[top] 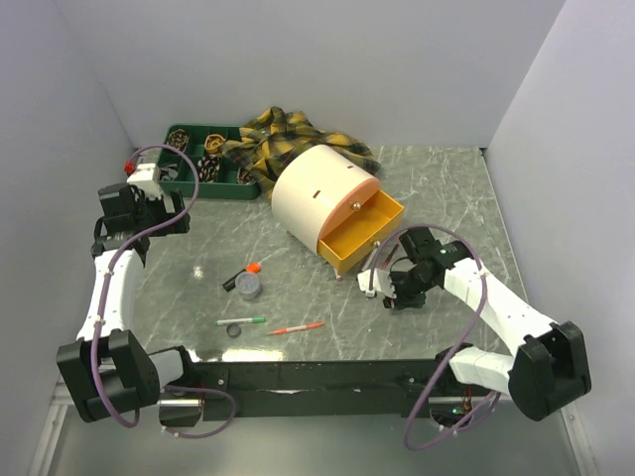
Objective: Sort the stationery into containers
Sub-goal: Pick up the stationery from the center of the board, then close the stationery at the center of the board.
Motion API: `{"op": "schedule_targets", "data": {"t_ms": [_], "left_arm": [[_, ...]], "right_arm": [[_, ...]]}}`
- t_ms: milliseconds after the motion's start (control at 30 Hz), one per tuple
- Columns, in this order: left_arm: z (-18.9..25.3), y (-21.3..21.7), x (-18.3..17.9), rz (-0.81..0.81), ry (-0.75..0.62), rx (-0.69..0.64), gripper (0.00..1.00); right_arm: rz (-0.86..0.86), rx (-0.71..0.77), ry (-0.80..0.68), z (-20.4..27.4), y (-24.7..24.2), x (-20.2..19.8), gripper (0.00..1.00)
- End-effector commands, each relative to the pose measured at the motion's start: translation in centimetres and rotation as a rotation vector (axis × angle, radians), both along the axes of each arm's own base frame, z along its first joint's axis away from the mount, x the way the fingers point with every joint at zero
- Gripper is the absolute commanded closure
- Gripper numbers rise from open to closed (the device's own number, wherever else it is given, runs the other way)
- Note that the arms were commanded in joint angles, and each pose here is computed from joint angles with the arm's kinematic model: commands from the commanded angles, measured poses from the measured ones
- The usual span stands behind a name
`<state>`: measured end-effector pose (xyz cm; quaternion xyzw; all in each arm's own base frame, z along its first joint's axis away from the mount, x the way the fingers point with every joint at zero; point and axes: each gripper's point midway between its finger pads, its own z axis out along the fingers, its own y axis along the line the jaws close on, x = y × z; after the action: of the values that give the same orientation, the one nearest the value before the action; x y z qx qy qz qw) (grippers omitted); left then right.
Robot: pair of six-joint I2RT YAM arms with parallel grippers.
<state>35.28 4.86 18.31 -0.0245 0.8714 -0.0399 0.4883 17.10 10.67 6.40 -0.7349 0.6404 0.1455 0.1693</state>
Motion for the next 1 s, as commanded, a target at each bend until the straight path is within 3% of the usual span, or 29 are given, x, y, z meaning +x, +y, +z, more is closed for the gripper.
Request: {"op": "schedule_targets", "data": {"t_ms": [0, 133, 333, 500, 567, 600, 667, 700, 867, 967], "left_arm": [[2.9, -0.1, 0.0, -0.026, -0.099, 0.035, 0.01], [3.1, 0.7, -1.2, 0.019, -0.110, 0.077, 0.01], [2.3, 3.3, -3.5, 0.104, -0.072, 0.071, 0.01], [1.9, 4.3, -3.2, 0.156, -0.071, 0.078, 0.01], [1.8, 4.6, -2.8, 0.174, -0.073, 0.064, 0.01], [1.9, 5.0, -2.7, 0.185, -0.078, 0.059, 0.01], [2.0, 5.4, -2.1, 0.198, -0.097, 0.036, 0.01], [2.0, 6.2, -2.0, 0.216, -0.100, 0.030, 0.01], [1.3, 8.3, -0.8, 0.260, -0.093, -0.173, 0.01], [1.5, 9.0, -0.2, 0.225, -0.107, -0.226, 0.01]], "right_arm": [[0.051, 0.076, -0.123, 6.1, 2.7, 1.2, 0.80], [0.084, 0.147, -0.163, 11.6, 6.9, 1.7, 0.80], [0.147, 0.188, -0.131, 15.2, 15.8, 1.2, 0.82], [0.226, 0.145, -0.144, 15.0, 24.3, 0.0, 0.86], [0.235, 0.049, -0.091, 12.7, 26.0, -0.1, 0.86], [0.235, 0.085, -0.119, 14.8, 27.7, 0.5, 0.87], [0.256, -0.007, -0.065, 12.5, 28.9, 0.1, 0.87], [0.269, 0.019, -0.098, 13.8, 30.2, 0.4, 0.88], [0.374, 0.017, -0.099, 12.8, 33.2, -2.8, 0.89], [0.390, 0.011, -0.081, 11.7, 33.6, -3.9, 0.90]]}}
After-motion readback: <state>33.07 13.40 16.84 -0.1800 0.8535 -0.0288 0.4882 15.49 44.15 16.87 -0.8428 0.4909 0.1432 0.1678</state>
